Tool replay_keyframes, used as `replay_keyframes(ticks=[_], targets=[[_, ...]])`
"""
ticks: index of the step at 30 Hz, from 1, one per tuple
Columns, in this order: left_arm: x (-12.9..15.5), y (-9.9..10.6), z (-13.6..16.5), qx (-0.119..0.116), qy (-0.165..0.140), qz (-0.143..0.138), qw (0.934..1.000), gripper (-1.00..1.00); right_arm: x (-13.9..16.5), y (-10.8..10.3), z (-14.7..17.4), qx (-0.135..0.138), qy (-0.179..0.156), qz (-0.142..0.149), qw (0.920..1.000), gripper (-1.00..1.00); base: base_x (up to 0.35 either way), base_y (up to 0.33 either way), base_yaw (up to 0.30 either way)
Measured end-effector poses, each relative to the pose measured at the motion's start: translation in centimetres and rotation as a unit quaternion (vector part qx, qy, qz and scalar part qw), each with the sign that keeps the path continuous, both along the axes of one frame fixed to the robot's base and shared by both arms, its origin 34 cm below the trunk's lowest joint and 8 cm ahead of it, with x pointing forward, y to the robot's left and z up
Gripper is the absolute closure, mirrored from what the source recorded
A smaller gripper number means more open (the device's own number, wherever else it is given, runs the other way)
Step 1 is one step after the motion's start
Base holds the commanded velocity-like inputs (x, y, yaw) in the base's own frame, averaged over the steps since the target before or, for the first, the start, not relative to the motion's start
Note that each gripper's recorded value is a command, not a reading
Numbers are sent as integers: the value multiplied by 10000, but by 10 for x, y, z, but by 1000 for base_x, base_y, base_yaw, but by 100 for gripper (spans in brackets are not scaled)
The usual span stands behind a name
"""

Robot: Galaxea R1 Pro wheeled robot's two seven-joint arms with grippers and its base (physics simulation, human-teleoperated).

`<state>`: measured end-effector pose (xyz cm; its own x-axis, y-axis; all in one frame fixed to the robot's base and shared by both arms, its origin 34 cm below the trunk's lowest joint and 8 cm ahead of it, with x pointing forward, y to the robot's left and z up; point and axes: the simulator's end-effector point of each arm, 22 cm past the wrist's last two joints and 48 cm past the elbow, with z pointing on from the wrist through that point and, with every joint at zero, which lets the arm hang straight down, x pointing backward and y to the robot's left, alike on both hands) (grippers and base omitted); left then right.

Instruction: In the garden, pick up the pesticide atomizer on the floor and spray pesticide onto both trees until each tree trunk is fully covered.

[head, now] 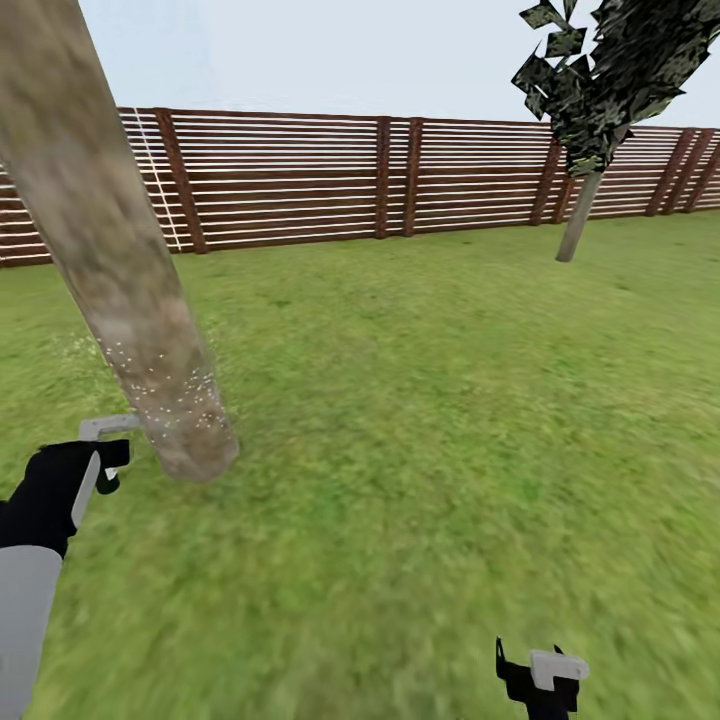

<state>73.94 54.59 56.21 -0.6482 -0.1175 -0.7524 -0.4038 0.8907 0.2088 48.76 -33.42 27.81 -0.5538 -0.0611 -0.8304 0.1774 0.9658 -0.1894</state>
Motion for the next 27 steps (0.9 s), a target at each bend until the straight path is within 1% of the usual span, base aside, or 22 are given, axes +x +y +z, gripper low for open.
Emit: replay_keyframes(ticks=[1,4,7,11,12,13,14,15,16,17,18,19,20,21,22,23,24,25,26,27], targets=[[6,-10,0,-112,-63,-46,9999,100,0,-1,0,-3,1,-4,10000,-100,-263,-178,26],[13,-27,-1,-214,-100,-131,9996,100,0,-1,0,-3,1,-5,10000,-100,-277,-144,-80],[13,-30,-1,-216,-94,-151,9996,100,0,-1,1,-4,-6,-6,10000,-100,-262,-52,-269],[9,-29,-8,-212,-50,-174,9996,100,1,-1,1,-5,-17,-5,10000,-100,-52,-4,-252],[4,-28,-16,-212,32,-173,9996,100,1,-1,2,-4,-18,-5,10000,-100,-4,0,-79],[-7,-30,-36,-261,176,-222,9993,100,1,-1,2,-3,-19,-7,10000,-100,-2,0,-41],[-18,-38,-59,-345,243,-431,9982,100,1,-1,2,-3,-20,-7,10000,-100,-1,0,-21],[-26,-61,-83,-483,252,-966,9938,100,1,-1,2,-4,-17,1,10000,-100,0,0,-9],[-42,-88,-112,-566,331,-1770,9820,100,2,1,1,-13,-8,62,10000,-100,0,0,-4],[-53,-106,-127,-582,408,-2391,9684,100,4,8,1,-47,5,244,9997,-100,0,0,-2],[-64,-127,-139,-659,479,-3010,9501,100,8,21,2,-141,26,661,9977,-100,0,0,0],[-86,-155,-159,-789,676,-3850,9171,100,15,44,3,-328,37,1354,9902,-100,0,0,0],[-102,-172,-170,-851,835,-4398,8902,100,22,55,6,-457,19,1734,9838,-100,0,0,0],[-120,-185,-178,-837,1042,-4935,8594,100,31,73,6,-549,134,2284,9719,-100,0,0,0],[-132,-191,-185,-812,1243,-5230,8393,100,42,90,3,-509,347,2762,9591,-100,0,0,0],[-144,-194,-190,-785,1474,-5469,8204,100,54,108,3,-358,617,3266,9425,-100,0,0,0],[-157,-196,-195,-801,1707,-5677,8013,100,65,126,8,-149,828,3739,9237,-100,0,0,0],[-169,-200,-199,-839,1936,-5869,7817,100,70,144,15,67,952,4137,9054,-100,0,0,0],[-187,-209,-205,-859,2205,-6209,7473,100,68,175,25,386,1016,4604,8810,-100,0,0,0],[-197,-216,-207,-864,2333,-6425,7248,100,64,201,32,609,1017,4881,8647,-100,0,0,0]])
